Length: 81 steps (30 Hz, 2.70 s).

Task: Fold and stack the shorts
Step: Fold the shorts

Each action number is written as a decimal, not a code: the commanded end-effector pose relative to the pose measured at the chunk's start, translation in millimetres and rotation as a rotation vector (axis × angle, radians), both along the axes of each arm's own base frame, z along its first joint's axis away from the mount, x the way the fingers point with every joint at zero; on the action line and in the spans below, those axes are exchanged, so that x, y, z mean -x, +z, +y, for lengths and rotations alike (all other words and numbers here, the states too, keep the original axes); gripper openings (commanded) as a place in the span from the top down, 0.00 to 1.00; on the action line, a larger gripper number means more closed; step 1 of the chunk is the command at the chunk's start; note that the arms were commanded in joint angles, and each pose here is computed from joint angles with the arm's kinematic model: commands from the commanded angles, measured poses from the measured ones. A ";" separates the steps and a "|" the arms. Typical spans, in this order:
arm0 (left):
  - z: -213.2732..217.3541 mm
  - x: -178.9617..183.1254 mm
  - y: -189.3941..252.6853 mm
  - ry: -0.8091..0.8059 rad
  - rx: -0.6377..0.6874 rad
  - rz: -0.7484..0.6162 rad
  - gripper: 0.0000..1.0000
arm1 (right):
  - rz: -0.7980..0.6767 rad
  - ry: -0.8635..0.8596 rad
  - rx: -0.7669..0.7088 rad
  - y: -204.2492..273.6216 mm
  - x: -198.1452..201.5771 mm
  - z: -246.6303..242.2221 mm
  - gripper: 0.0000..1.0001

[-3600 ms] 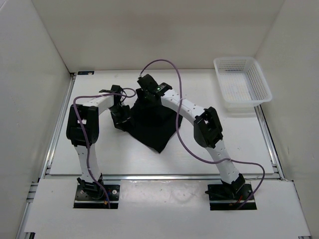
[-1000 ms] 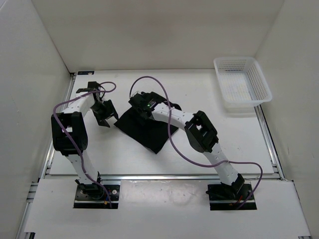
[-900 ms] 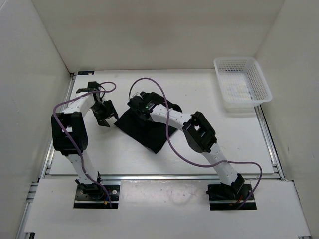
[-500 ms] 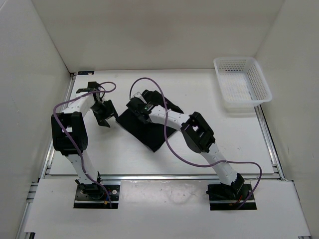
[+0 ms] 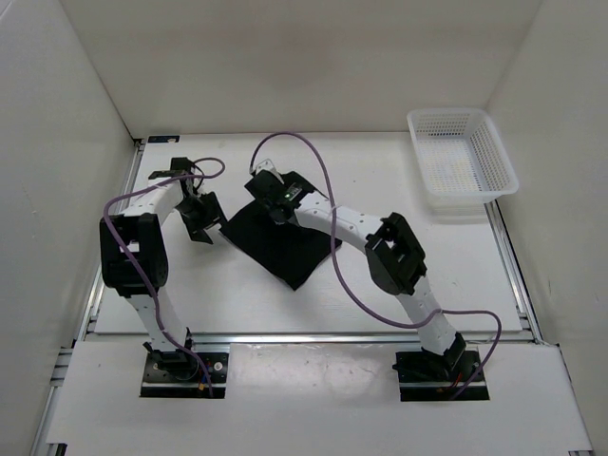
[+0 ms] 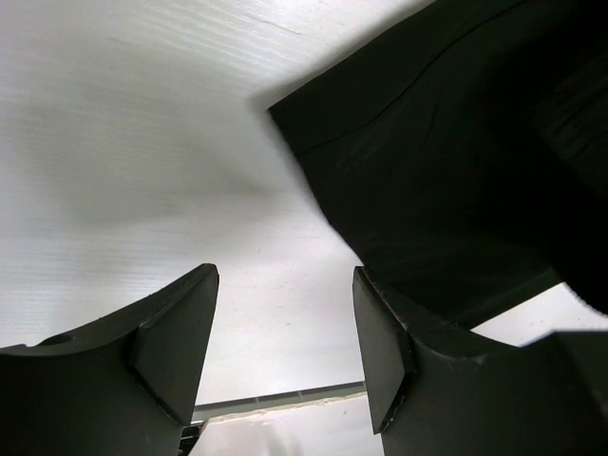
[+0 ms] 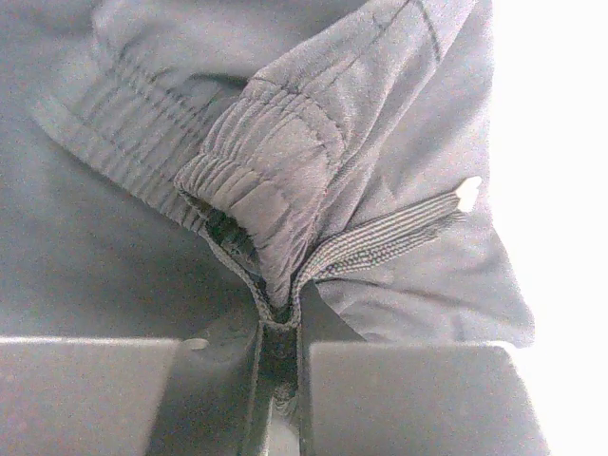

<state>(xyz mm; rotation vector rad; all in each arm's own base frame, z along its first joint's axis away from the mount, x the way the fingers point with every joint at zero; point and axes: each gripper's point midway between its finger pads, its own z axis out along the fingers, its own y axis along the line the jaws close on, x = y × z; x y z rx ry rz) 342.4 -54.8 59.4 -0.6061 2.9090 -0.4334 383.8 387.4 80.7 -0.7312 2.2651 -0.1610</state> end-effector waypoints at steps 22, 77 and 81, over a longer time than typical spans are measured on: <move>-22.1 -5.9 -51.6 -0.029 0.033 0.069 0.34 | -0.070 0.141 -0.205 140.9 39.5 2.8 1.00; -98.9 17.4 53.0 -0.281 0.037 -0.136 0.14 | 0.347 -0.211 -0.392 61.5 117.1 -92.9 0.23; -97.3 20.1 32.3 -0.275 0.000 -0.079 0.41 | 0.323 -0.217 -0.397 67.6 116.7 -97.8 0.23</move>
